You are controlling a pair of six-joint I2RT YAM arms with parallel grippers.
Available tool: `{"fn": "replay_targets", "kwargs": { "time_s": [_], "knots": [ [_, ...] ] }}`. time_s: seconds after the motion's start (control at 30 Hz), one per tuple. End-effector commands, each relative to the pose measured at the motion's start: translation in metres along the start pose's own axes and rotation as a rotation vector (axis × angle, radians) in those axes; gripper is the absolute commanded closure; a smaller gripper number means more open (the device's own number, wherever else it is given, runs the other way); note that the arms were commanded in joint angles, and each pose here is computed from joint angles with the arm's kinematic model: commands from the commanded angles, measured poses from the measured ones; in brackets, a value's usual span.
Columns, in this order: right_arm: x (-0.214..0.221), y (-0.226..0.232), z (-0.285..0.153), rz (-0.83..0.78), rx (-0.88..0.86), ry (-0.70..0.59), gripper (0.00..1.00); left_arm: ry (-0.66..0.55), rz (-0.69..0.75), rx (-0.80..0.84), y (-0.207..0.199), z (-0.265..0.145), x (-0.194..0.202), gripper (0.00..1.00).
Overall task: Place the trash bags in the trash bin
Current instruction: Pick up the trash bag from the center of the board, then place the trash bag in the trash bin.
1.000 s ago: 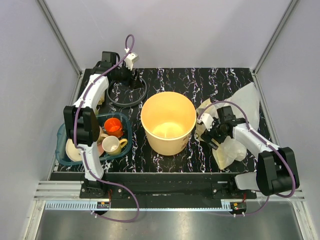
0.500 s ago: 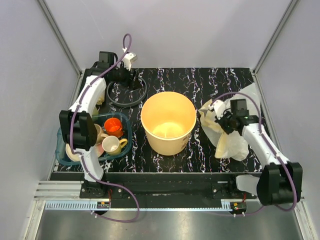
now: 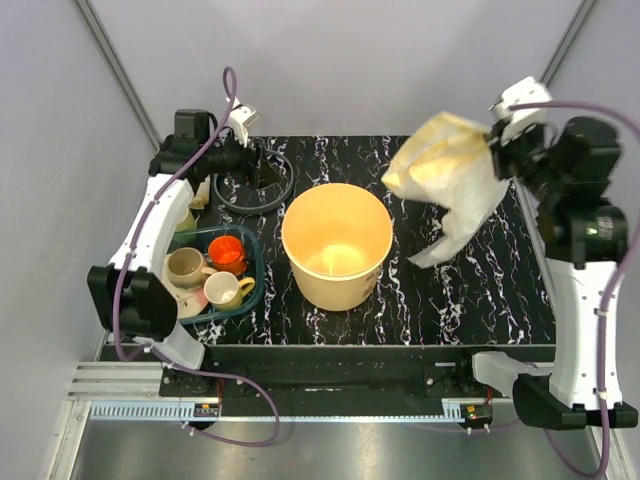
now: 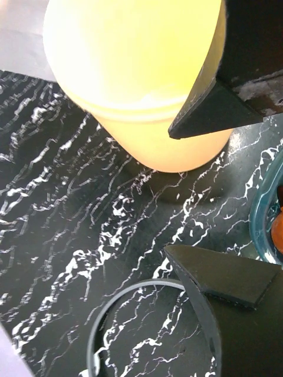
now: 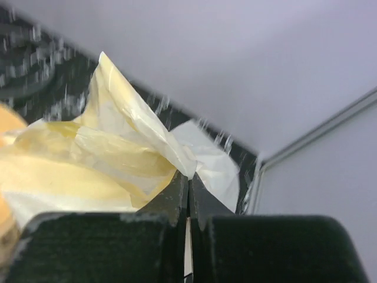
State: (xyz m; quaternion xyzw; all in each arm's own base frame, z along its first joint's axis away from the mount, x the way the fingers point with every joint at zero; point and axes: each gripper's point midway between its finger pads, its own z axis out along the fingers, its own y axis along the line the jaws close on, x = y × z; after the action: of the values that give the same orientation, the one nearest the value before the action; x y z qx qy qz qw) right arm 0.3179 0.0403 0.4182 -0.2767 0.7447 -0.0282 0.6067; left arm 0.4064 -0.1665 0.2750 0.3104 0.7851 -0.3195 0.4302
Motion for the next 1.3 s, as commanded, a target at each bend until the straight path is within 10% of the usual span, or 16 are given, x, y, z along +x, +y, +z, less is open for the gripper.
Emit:
{"fn": "replay_targets", "kwargs": {
  "time_s": [0.0, 0.43, 0.67, 1.27],
  "knots": [
    [-0.123, -0.03, -0.061, 0.053, 0.086, -0.324, 1.0, -0.186, 0.101, 0.032, -0.042, -0.04, -0.052, 0.23],
    [-0.304, -0.003, -0.172, 0.199, -0.248, -0.946, 1.0, -0.38, 0.232, 0.211, -0.143, -0.071, -0.086, 0.05],
    [-0.311, 0.034, -0.177, 0.243, -0.557, -0.951, 1.0, -0.649, 0.423, 0.109, -0.154, -0.099, -0.137, 0.02],
    [-0.337, 0.056, -0.169, 0.473, -0.891, -0.963, 1.0, -0.802, 0.757, 0.091, -0.133, -0.076, -0.22, 0.1]
  ]
}}
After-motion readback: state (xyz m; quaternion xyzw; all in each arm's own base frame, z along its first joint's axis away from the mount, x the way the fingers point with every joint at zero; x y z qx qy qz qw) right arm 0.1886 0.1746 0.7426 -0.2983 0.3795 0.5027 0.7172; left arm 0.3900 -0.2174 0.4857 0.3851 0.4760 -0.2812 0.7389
